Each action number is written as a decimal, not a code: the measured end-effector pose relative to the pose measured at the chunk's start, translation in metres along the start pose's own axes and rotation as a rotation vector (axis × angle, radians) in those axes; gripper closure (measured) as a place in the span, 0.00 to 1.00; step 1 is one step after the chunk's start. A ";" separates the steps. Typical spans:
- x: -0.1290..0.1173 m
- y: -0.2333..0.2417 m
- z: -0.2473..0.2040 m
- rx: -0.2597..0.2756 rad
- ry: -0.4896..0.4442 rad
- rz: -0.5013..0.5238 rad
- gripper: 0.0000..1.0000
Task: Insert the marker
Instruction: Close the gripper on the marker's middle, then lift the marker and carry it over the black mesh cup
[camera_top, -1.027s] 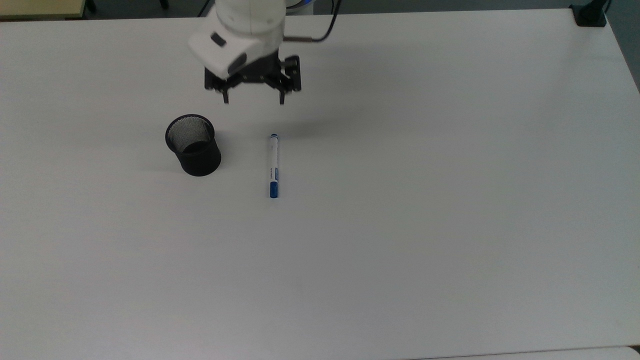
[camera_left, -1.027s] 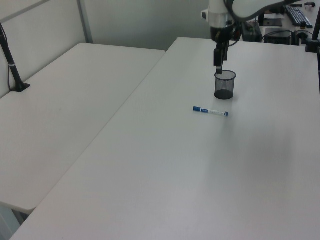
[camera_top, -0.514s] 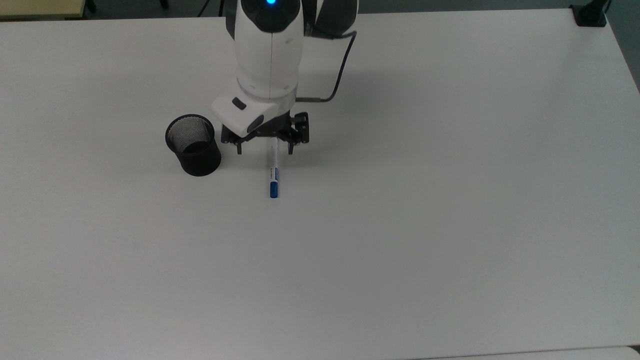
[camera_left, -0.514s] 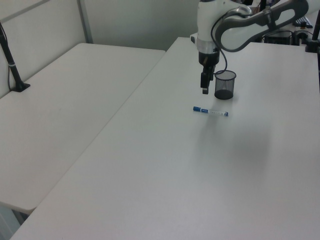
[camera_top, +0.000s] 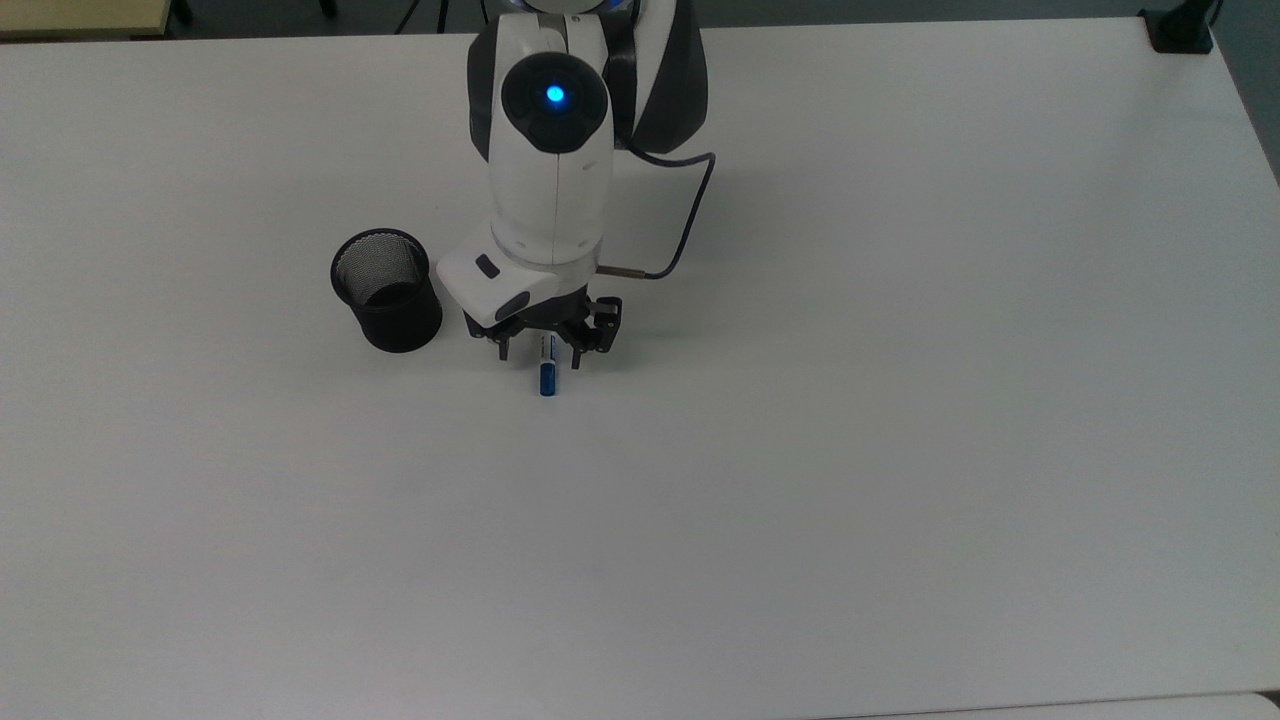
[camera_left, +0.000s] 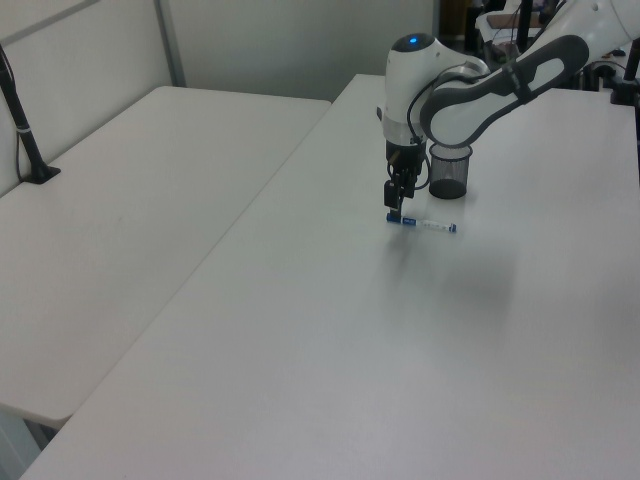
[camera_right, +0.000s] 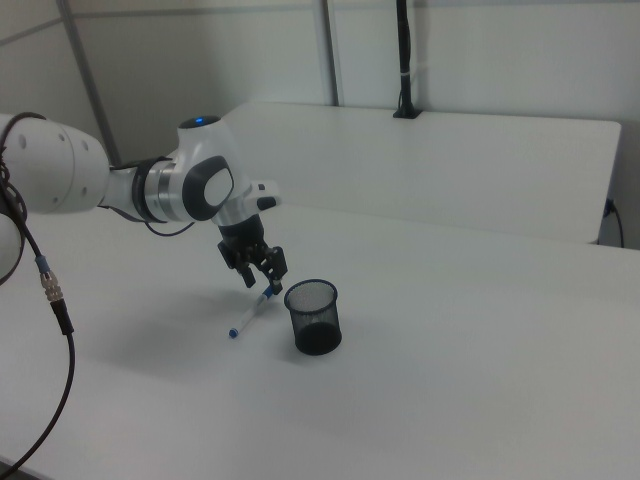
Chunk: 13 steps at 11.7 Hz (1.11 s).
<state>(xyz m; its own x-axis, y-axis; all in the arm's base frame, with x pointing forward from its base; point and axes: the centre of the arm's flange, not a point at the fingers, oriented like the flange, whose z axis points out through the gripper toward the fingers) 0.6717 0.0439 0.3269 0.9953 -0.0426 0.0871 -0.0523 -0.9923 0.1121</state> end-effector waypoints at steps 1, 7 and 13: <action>0.000 -0.002 0.008 0.000 -0.004 0.006 0.29; -0.001 -0.004 0.018 -0.002 -0.017 0.012 0.84; 0.013 0.015 -0.074 0.022 0.132 0.056 0.84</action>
<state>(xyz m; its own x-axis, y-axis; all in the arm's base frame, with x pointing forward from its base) 0.6779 0.0366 0.4029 0.9713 -0.0839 0.2224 -0.1044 -0.9911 0.0820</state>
